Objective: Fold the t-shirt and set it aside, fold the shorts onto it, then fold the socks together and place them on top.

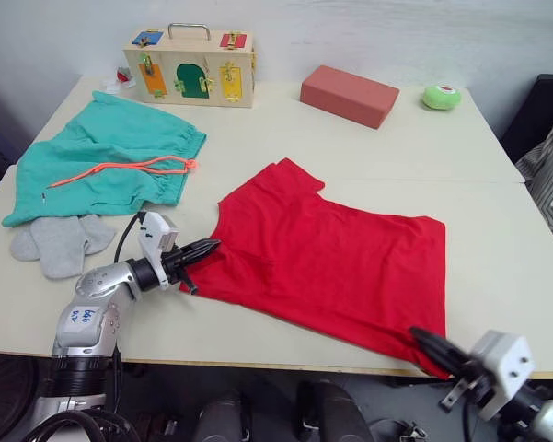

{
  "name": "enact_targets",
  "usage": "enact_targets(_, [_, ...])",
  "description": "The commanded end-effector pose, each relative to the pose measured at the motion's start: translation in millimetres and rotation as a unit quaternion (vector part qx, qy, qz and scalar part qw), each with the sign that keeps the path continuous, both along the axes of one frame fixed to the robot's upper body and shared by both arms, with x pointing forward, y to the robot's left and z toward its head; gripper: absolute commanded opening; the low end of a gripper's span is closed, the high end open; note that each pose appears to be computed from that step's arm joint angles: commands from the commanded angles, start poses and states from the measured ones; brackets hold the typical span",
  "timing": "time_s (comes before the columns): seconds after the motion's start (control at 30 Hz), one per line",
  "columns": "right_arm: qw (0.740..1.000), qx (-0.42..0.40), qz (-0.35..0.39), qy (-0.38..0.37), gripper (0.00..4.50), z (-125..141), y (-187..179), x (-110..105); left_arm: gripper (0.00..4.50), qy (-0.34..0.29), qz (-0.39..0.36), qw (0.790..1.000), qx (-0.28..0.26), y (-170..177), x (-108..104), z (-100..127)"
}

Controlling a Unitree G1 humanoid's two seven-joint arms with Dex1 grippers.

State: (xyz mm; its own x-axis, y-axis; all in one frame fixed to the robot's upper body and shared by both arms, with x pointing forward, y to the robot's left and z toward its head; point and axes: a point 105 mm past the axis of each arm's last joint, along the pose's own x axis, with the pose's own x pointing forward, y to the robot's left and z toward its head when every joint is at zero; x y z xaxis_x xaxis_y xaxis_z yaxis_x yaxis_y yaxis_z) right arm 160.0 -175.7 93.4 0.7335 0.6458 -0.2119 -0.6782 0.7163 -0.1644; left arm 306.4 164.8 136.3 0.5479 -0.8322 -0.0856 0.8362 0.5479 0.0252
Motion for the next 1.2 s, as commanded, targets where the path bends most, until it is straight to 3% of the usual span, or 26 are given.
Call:
enact_targets(0.03, [1.0,-0.02,-0.003,-0.008,0.0,-8,9,3,0.02,-0.01,-0.069,0.997,0.024,-18,-19,-4])
enact_targets(0.23, [0.996,-0.041,-0.078,-0.024,0.0,-26,-7,18,0.02,-0.01,-0.051,0.996,0.07,-23,-13,-26])
enact_targets(0.33, [0.989,-0.028,-0.142,-0.035,0.0,-26,-33,24,0.02,-0.007,0.0,0.997,0.079,-14,0,-33])
enact_targets(0.5, [0.98,-0.042,-0.193,-0.03,0.0,-32,-73,21,0.02,0.009,0.034,0.994,0.101,5,4,-47])
enact_targets(0.63, [0.968,-0.043,-0.245,-0.046,0.0,-30,-105,26,0.02,0.006,0.053,0.996,0.075,15,5,-42])
enact_targets(0.73, [0.965,-0.025,-0.254,-0.065,0.0,-19,-112,31,0.02,-0.016,0.062,0.998,0.014,18,6,-21])
enact_targets(0.83, [0.971,0.005,-0.22,-0.095,0.0,3,-99,43,0.02,-0.029,0.094,0.994,-0.045,33,14,5])
enact_targets(0.97, [0.983,0.045,-0.131,-0.122,0.0,32,-51,60,0.02,-0.026,0.08,0.994,-0.076,35,15,25])
enact_targets(1.07, [0.993,0.031,-0.034,-0.108,0.0,28,1,62,0.02,-0.041,0.025,0.998,-0.045,10,10,24])
enact_targets(1.2, [0.996,0.02,0.009,-0.091,0.0,11,36,65,0.02,-0.044,-0.008,0.999,0.003,-14,9,3])
